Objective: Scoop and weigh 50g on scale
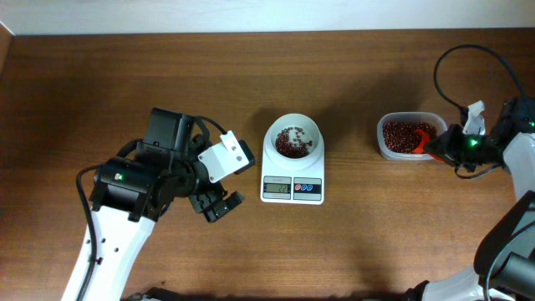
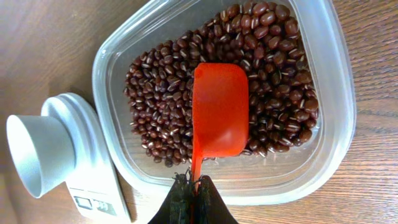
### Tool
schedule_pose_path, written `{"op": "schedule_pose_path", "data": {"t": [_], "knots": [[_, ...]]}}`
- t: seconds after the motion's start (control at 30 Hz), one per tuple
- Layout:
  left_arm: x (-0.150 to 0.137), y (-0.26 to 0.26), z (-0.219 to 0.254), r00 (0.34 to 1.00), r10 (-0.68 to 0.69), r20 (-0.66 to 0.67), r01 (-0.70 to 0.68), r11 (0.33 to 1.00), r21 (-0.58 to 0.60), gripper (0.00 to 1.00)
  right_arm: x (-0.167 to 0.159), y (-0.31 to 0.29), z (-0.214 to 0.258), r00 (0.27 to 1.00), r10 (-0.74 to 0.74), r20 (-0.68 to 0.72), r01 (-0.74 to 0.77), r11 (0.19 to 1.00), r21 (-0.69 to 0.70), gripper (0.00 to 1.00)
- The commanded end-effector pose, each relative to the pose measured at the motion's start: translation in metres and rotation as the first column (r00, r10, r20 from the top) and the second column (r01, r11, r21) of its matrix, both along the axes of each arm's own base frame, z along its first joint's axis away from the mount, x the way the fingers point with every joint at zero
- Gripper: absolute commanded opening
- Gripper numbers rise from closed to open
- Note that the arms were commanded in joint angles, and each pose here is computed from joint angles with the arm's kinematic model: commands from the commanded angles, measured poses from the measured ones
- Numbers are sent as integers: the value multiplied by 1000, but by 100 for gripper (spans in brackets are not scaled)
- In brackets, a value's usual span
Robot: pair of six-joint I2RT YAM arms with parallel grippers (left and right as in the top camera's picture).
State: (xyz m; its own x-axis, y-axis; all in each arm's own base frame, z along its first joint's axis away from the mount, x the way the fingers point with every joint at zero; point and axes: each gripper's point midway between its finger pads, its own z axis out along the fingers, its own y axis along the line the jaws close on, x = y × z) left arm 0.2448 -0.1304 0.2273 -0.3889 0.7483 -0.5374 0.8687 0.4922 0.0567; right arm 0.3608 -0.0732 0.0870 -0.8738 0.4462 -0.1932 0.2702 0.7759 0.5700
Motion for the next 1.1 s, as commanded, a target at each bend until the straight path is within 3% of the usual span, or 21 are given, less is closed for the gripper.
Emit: {"op": "schedule_pose_path", "data": {"t": [0.0, 0.77, 1.07], "knots": [[1, -1, 8, 1000, -13, 25, 13, 1000, -14, 99, 1, 3, 4, 1000, -2, 23, 1, 998, 65, 4], [1, -1, 8, 1000, -13, 25, 13, 1000, -14, 99, -1, 4, 9, 999, -25, 20, 22, 993, 117, 4], [1, -1, 8, 1000, -13, 25, 13, 1000, -15, 99, -1, -3, 21, 996, -66, 66, 51, 977, 208, 4]]}}
